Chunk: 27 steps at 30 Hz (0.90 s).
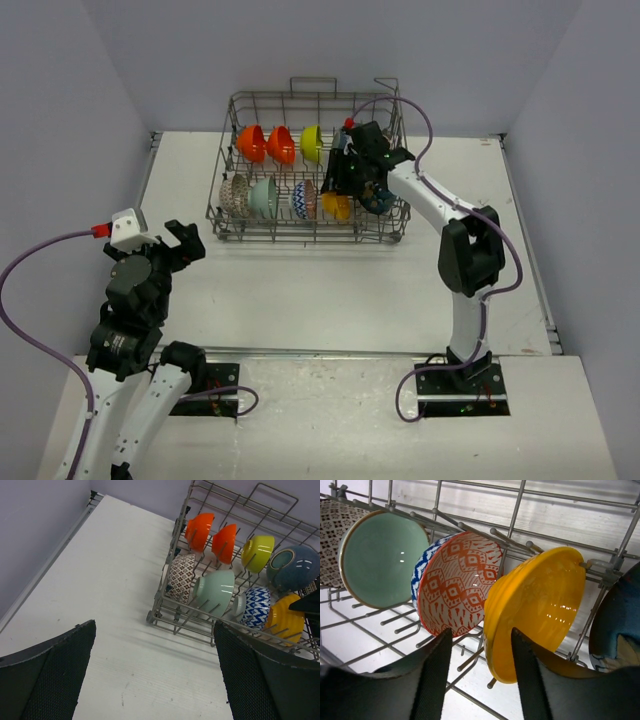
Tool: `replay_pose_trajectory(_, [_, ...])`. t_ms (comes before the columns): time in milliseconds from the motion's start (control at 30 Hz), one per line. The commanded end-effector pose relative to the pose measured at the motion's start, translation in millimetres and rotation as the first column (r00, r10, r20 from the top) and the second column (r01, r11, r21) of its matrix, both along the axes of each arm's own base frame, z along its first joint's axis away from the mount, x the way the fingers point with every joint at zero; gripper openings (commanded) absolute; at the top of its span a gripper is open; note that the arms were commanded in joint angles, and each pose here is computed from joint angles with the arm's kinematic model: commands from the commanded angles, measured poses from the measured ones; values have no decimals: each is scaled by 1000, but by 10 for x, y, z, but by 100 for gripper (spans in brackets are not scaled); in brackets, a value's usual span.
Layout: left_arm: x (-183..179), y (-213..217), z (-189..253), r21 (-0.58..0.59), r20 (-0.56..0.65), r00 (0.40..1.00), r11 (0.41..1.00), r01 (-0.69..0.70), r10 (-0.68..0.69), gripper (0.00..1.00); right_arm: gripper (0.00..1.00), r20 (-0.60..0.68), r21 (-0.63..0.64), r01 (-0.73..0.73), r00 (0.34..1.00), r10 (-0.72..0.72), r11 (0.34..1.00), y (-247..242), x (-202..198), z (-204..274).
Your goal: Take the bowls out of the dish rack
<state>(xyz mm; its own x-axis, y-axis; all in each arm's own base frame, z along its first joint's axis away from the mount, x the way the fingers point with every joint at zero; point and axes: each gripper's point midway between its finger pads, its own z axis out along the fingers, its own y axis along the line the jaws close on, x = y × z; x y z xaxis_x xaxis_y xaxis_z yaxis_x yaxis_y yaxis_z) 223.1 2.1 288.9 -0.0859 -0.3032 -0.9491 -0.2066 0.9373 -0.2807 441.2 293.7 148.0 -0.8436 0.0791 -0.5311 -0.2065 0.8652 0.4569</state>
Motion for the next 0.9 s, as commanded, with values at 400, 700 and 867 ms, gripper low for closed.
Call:
replay_pose_trajectory(400, [28, -4, 77, 7, 33, 999, 1000, 6, -6, 100, 41, -88, 211, -97, 989, 118, 973, 28, 48, -26])
replay_pose_trajectory(700, [16, 4, 86, 6, 37, 999, 1000, 3, -3, 100, 18, -108, 254, -152, 977, 184, 955, 108, 9, -27])
replay_pose_trajectory(867, [10, 12, 92, 6, 40, 999, 1000, 0, 0, 100, 10, -101, 263, -145, 979, 177, 954, 109, 18, 43])
